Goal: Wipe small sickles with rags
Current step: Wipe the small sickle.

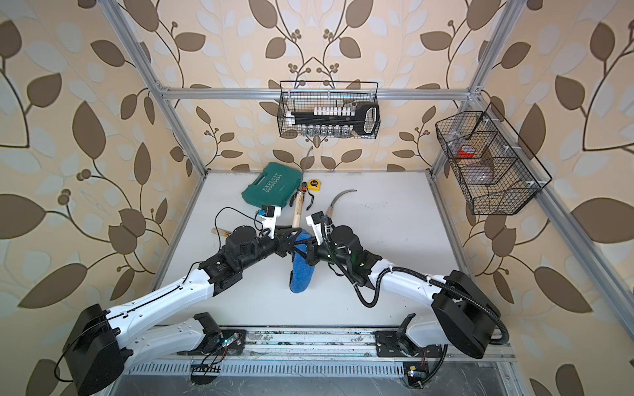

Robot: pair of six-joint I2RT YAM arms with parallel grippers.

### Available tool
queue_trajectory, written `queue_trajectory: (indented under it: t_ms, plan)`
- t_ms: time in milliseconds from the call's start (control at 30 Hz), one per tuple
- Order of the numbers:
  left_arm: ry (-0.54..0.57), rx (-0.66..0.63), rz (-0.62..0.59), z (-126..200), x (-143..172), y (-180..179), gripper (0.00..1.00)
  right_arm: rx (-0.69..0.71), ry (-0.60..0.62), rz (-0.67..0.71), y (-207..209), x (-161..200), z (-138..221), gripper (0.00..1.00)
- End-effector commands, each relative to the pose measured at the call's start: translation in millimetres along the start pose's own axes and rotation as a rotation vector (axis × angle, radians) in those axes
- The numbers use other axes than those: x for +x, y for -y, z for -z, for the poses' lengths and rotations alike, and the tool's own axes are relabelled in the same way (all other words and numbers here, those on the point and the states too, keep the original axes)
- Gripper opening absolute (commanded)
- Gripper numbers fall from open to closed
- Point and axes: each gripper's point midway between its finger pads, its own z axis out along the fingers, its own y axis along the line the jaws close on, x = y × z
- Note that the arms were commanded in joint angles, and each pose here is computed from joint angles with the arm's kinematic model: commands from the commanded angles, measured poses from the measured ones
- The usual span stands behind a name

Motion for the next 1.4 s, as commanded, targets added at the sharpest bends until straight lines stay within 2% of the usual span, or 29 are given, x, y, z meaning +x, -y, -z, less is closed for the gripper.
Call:
queue_trajectory:
  t_ms: [0, 200, 300, 400, 567, 667, 733, 800, 1000, 1067, 1200, 1367]
  plan:
    - [0.016, 0.033, 0.003, 3.8, -0.3, 5.4, 0.00, -0.058, 0.047, 0.060, -22.5, -18.4, -5.7, 0.00]
    - [0.010, 0.040, 0.012, 4.8, -0.6, 7.1, 0.00, 0.003, 0.133, 0.054, -11.4, -30.4, 19.4, 0.00]
    - [0.006, 0.044, 0.012, 4.1, 0.7, 7.4, 0.00, -0.062, 0.104, 0.059, -27.8, -27.2, 11.9, 0.00]
    - [0.003, 0.037, 0.012, 2.6, 1.4, 6.1, 0.00, -0.047, 0.067, 0.097, -35.0, -21.0, 2.7, 0.00]
    - [-0.003, 0.050, 0.015, 2.9, 2.4, 8.4, 0.00, 0.002, 0.137, 0.039, -9.7, -35.5, 24.1, 0.00]
    - [-0.002, 0.058, 0.014, 3.9, 1.6, 10.2, 0.00, 0.008, 0.115, 0.019, -7.0, -35.2, 18.1, 0.00]
    - [-0.002, 0.057, 0.014, 3.3, 2.6, 9.4, 0.00, -0.033, 0.077, 0.043, -18.7, -28.1, 7.3, 0.00]
    - [-0.007, 0.054, 0.015, 2.5, 2.6, 9.3, 0.00, -0.014, 0.064, 0.069, -21.7, -23.5, 1.0, 0.00]
    - [-0.003, 0.061, 0.015, 4.1, 1.6, 11.0, 0.00, 0.034, 0.154, -0.008, 2.8, -39.7, 23.2, 0.00]
    - [-0.002, 0.066, 0.014, 4.9, 0.5, 12.2, 0.00, 0.037, 0.139, 0.017, -4.5, -37.1, 17.9, 0.00]
    - [-0.003, 0.038, 0.016, 3.6, 1.7, 7.0, 0.00, 0.035, 0.073, 0.086, -20.2, -26.5, 5.3, 0.00]
    - [-0.023, -0.102, 0.021, 1.1, 2.8, -12.4, 0.00, 0.059, 0.098, -0.044, 24.2, -34.8, 30.5, 0.00]
